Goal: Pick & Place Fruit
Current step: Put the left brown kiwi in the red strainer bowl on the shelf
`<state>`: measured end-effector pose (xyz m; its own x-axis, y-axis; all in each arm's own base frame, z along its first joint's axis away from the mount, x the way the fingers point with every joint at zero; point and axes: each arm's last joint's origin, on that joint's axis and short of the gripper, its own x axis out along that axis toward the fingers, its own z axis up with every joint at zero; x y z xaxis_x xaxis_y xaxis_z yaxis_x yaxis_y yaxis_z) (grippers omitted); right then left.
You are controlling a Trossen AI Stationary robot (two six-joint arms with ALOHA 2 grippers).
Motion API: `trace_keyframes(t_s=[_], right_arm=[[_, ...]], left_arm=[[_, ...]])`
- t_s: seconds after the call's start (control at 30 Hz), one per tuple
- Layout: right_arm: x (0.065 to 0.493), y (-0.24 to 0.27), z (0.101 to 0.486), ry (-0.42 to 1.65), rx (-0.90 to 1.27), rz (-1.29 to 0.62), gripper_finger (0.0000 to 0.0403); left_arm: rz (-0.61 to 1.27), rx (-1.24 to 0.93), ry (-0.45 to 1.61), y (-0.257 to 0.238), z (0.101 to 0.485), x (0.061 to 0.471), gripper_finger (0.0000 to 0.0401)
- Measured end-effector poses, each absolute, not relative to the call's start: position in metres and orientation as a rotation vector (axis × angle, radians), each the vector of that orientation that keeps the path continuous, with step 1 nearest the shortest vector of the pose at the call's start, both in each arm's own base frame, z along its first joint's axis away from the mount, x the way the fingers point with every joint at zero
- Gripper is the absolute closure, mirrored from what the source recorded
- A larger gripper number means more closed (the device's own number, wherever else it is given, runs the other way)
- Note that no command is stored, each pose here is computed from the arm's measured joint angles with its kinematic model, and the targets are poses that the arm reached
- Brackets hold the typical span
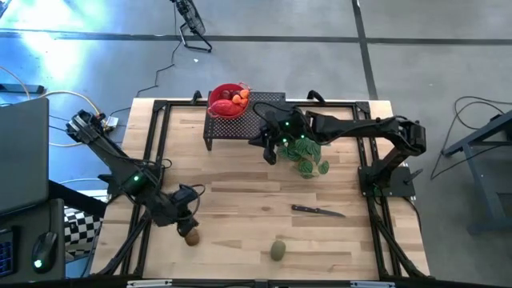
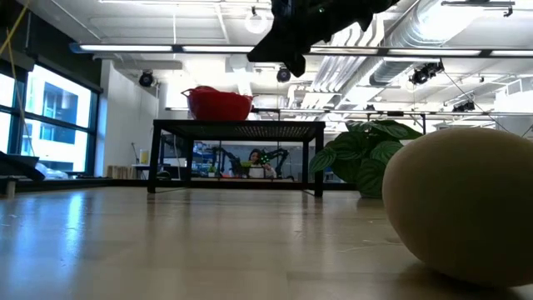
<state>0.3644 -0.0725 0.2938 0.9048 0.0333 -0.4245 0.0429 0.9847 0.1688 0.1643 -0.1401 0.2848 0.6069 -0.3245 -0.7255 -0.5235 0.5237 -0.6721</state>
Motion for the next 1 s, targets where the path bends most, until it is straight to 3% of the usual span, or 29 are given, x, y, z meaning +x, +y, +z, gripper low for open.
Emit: trace_keyframes(t_s=[0.2,0.57,0.77,1.0], right_arm=[[0.364,-0.072,0.294,0.44,0.147,0.002,0.0401],[0.364,-0.075,0.294,0.445,0.081,-0.077,0.0401],[0.364,-0.075,0.293,0.451,0.075,-0.072,0.0401],[0.364,-0.075,0.293,0.452,0.05,-0.065,0.0401]], left_arm=[[0.305,-1.29,1.234,-0.143,0.274,0.158,0.0401],[0.454,-1.302,1.162,-0.152,0.256,0.172,0.0401],[0.387,-1.356,1.142,-0.175,0.242,0.192,0.0401],[0.552,-1.346,1.361,-0.174,0.228,0.184,0.0401]])
